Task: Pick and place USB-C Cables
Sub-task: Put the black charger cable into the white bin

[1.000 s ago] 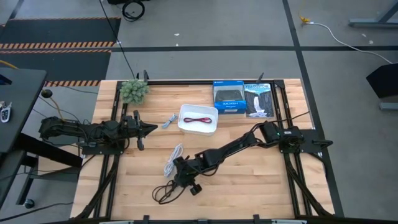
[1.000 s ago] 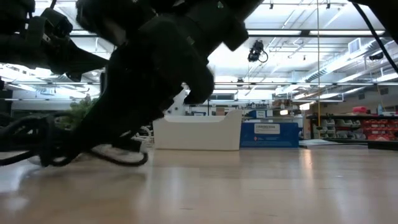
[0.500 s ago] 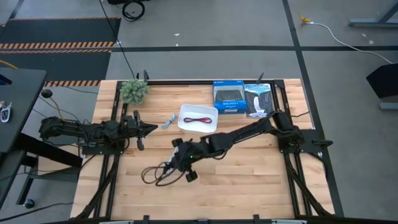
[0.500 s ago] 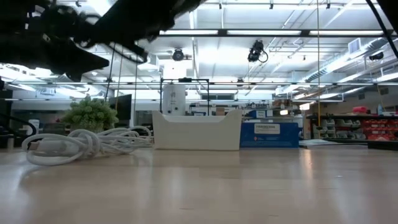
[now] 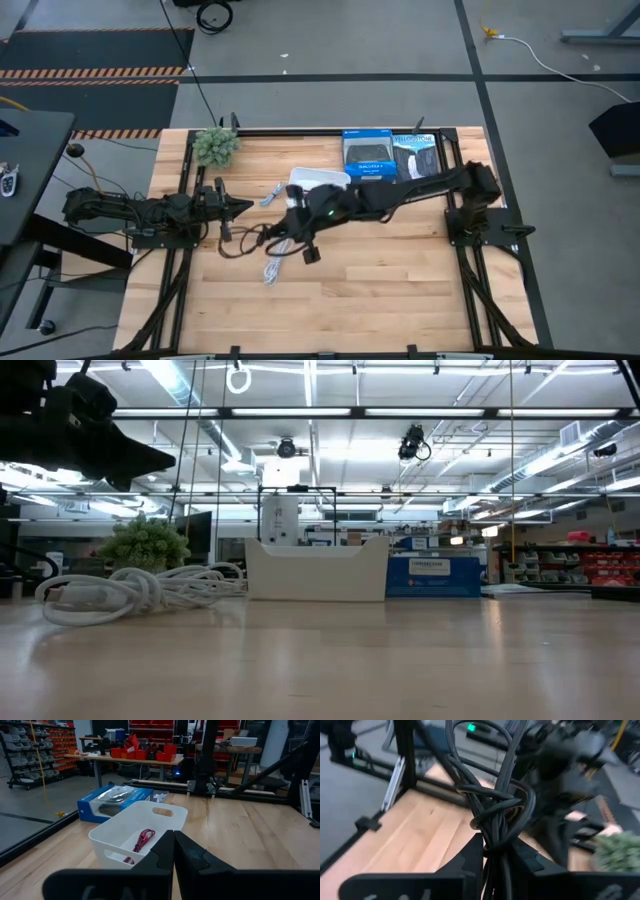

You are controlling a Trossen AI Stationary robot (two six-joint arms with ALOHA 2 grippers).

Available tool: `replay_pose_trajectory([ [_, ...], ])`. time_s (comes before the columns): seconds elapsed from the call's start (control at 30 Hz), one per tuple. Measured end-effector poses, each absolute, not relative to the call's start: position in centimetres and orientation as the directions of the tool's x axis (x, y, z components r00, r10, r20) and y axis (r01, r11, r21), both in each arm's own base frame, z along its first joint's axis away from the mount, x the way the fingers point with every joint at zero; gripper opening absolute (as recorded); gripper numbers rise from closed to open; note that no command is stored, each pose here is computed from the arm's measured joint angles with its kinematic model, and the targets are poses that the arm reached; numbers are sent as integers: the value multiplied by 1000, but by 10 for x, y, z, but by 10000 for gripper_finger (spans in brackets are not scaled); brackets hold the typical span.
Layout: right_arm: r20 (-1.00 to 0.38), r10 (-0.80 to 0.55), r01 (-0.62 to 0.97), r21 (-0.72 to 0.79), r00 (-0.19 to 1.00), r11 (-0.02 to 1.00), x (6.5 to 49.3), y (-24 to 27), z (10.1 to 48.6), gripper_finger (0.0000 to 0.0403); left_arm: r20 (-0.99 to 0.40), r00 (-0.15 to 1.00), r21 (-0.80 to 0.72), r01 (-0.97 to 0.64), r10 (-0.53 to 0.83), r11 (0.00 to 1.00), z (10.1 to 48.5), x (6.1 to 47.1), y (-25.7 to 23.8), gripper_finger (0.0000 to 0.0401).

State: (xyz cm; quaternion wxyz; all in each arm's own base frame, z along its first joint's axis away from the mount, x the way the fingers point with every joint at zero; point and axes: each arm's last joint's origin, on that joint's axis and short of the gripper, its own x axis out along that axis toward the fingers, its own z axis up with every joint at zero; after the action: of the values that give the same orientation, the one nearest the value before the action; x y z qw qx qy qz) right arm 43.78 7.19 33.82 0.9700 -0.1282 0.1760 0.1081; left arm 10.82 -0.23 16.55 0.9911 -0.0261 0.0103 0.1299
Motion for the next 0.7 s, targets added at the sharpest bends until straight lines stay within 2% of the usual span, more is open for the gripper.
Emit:
replay_pose_trajectory([
  [0.23, -258, 147, -187, -140, 955, 972, 409, 57, 386, 64, -27, 966, -49, -258, 257, 965, 166, 108, -2, 13],
  [0.33, -222, 98, -132, -140, 970, 981, 398, 48, 402, 64, -27, 966, -49, -258, 257, 965, 166, 108, -2, 14],
  [0.7, -216, -65, 31, -160, 974, 987, 367, 13, 430, 64, -27, 966, -49, -258, 257, 965, 165, 108, -2, 13],
])
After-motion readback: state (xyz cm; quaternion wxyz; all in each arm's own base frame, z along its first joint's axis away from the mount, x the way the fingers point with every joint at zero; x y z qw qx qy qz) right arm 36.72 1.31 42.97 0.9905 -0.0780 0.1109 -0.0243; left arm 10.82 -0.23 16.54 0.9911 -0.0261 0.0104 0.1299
